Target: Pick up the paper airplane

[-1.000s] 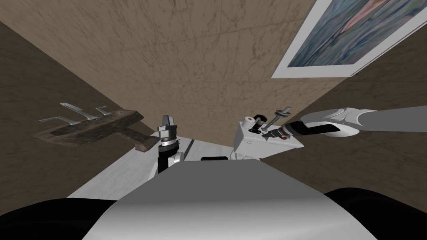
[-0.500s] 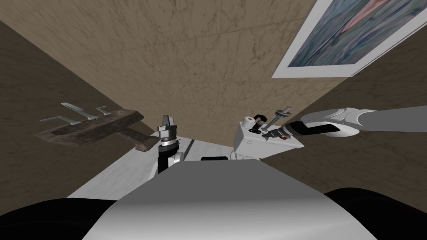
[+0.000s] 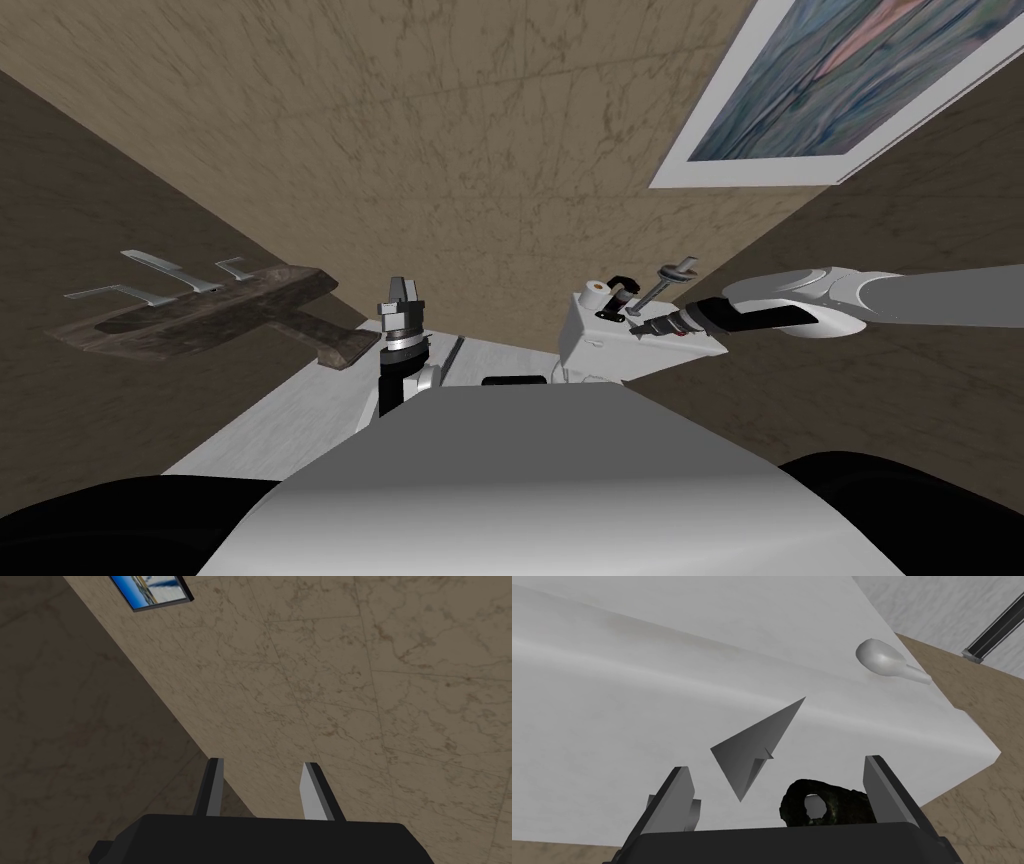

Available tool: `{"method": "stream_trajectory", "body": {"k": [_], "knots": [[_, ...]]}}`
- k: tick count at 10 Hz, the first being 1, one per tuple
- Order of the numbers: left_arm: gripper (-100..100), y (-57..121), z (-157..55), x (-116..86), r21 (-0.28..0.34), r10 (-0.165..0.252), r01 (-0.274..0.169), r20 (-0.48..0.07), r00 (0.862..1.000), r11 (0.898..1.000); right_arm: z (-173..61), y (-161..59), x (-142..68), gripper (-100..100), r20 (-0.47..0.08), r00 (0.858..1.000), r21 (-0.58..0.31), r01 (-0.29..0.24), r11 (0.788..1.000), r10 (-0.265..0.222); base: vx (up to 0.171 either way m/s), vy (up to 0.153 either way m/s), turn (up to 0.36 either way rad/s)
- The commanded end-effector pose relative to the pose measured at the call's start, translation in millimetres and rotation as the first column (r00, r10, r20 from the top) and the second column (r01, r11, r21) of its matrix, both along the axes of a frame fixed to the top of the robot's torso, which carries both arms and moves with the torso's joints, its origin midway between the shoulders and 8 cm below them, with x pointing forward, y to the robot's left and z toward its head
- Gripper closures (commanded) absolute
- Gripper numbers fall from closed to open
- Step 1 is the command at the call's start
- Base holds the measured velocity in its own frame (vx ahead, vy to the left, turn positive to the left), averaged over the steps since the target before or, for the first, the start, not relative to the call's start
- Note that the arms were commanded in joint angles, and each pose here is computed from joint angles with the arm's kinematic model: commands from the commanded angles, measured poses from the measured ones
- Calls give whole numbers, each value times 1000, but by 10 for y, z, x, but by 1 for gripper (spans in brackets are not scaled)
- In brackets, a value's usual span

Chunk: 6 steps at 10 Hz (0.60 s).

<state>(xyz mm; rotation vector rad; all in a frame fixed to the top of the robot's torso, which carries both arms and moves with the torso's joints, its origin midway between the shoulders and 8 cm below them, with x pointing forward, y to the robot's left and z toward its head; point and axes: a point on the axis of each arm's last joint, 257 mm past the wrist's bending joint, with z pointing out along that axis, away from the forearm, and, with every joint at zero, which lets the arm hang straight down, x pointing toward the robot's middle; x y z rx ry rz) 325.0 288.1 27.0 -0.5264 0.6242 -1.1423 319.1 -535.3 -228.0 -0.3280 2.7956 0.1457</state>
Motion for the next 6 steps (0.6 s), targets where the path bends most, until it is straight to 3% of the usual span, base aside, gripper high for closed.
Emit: {"method": "stream_trajectory", "body": {"k": [1, 3, 5, 6], "knots": [[0, 0, 0, 0, 0, 0, 0, 0, 1000, 1000, -93, -51, -113, -100, 1, 1000, 1, 14, 1000, -14, 27, 8, 111], [0, 0, 0, 0, 0, 0, 0, 0, 1000, 1000, -207, -110, -259, -100, 1, 1000, 0, 31, 1000, -31, 51, 13, 100], [0, 0, 0, 0, 0, 0, 0, 0, 1000, 1000, -207, -126, -266, -100, 0, 1000, 2, 32, 1000, -32, 30, 6, 26], [0, 0, 0, 0, 0, 0, 0, 0, 1000, 1000, -212, -129, -267, 100, 1, 1000, 0, 32, 1000, -32, 0, 0, 0]]}}
